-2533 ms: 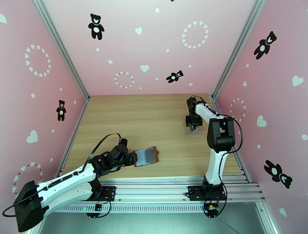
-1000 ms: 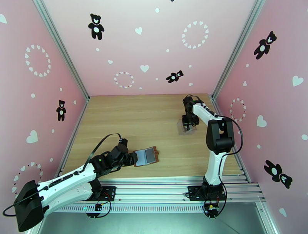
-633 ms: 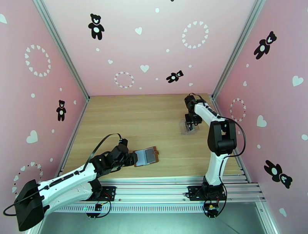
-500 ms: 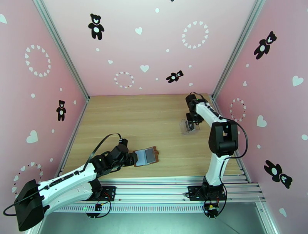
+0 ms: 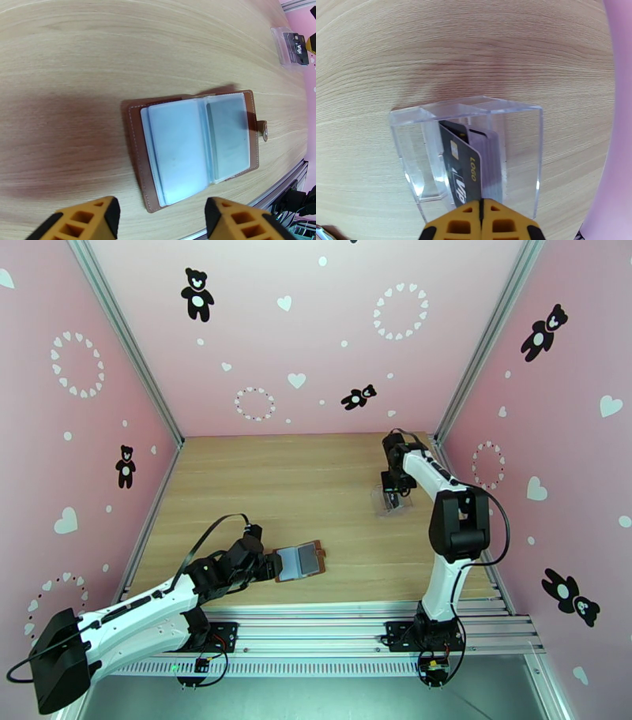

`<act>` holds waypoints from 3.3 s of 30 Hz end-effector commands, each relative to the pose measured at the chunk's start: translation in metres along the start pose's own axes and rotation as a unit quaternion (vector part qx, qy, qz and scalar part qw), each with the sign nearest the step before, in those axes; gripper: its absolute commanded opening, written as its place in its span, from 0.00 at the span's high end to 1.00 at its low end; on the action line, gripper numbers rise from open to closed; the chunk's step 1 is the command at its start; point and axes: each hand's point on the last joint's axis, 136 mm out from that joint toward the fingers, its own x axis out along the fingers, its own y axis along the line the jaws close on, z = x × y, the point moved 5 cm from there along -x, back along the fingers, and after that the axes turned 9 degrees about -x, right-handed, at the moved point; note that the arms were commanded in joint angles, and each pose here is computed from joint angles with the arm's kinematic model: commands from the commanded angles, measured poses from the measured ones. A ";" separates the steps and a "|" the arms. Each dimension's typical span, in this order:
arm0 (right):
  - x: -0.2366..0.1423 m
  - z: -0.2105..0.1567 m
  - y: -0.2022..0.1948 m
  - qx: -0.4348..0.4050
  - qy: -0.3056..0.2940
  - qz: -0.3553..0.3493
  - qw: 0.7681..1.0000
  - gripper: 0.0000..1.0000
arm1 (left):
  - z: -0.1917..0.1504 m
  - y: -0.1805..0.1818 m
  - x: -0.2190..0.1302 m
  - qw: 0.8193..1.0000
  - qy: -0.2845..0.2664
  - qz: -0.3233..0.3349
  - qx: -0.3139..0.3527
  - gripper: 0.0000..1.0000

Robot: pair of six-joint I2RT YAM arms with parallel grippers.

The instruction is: Put the credit cards into the card holder

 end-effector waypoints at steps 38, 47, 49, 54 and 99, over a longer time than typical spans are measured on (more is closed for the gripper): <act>-0.250 -0.097 0.157 -0.144 -0.334 0.546 0.754 1.00 | 0.025 -0.122 -0.118 0.896 -0.091 -0.399 0.170 0.33; -0.270 -0.146 0.184 -0.196 -0.314 0.616 0.695 1.00 | 0.022 -0.137 -0.141 0.863 -0.085 -0.461 0.188 0.28; -0.271 -0.153 0.189 -0.202 -0.307 0.624 0.690 1.00 | 0.024 -0.143 -0.143 0.862 -0.077 -0.466 0.185 0.29; -0.275 -0.165 0.194 -0.214 -0.307 0.636 0.675 1.00 | 0.026 -0.152 -0.144 0.860 -0.068 -0.474 0.178 0.33; -0.292 -0.202 0.206 -0.284 -0.298 0.661 0.627 0.95 | 0.015 -0.153 -0.155 0.857 -0.007 -0.497 0.133 1.00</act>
